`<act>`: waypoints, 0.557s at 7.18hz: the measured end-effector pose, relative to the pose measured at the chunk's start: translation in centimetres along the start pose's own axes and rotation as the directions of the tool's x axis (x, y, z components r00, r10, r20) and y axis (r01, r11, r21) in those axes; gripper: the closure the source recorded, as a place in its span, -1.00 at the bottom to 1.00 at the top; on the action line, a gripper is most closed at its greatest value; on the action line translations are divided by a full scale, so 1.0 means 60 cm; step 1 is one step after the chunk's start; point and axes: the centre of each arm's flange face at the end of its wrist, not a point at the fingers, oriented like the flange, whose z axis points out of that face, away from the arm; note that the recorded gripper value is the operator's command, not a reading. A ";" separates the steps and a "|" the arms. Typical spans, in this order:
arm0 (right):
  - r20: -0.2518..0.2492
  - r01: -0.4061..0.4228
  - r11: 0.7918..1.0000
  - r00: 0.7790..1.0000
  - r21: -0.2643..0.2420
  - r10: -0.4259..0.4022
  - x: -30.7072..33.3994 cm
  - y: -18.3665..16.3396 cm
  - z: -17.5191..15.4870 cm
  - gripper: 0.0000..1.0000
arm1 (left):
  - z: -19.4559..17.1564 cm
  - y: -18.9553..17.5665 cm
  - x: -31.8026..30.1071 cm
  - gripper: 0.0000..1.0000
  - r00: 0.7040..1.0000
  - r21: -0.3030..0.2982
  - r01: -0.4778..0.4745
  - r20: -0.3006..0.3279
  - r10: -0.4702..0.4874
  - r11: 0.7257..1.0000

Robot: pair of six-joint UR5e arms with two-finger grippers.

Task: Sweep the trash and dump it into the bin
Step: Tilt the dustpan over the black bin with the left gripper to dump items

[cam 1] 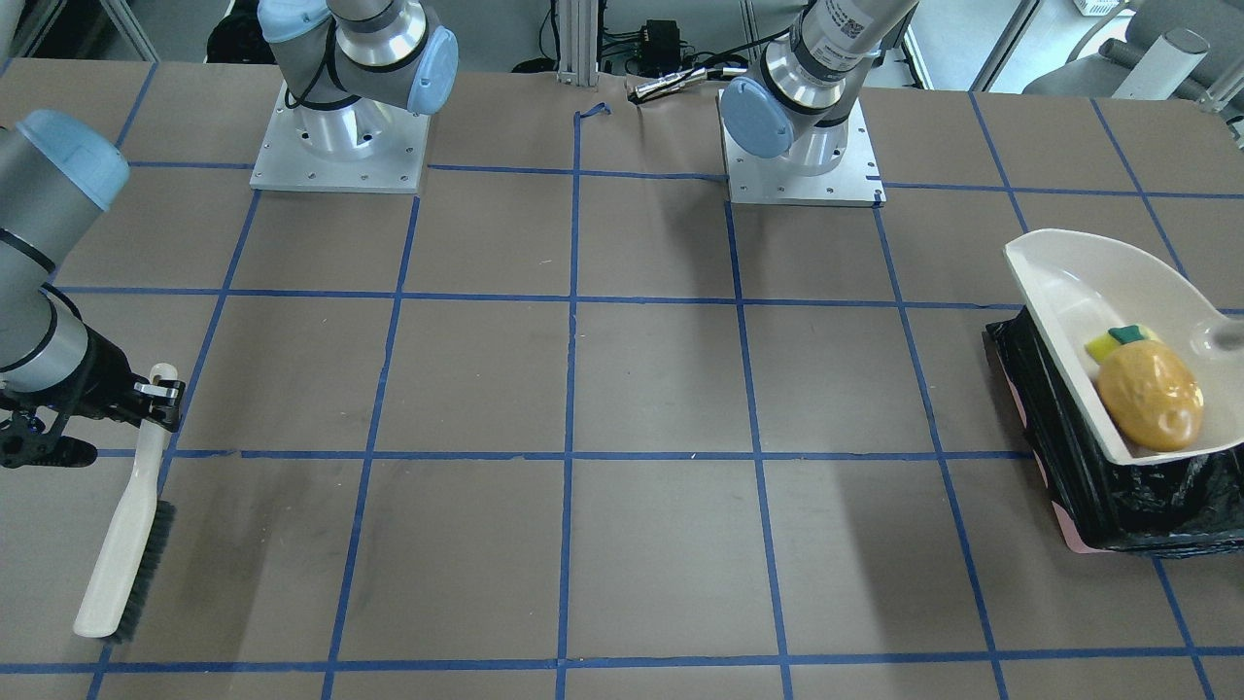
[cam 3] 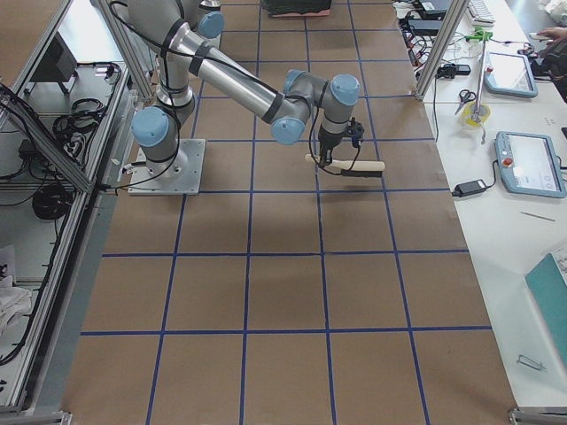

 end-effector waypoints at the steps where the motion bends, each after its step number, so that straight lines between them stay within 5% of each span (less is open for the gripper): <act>1: 0.000 0.004 1.000 1.000 -0.005 -0.004 0.004 -0.001 0.012 1.00 | -0.030 0.056 0.025 1.00 1.000 -0.041 0.007 0.014 -0.007 0.999; 4: -0.002 0.012 1.000 1.000 -0.018 -0.012 0.006 0.000 0.025 1.00 | -0.105 0.171 0.055 1.00 1.000 -0.306 -0.004 0.022 0.011 0.952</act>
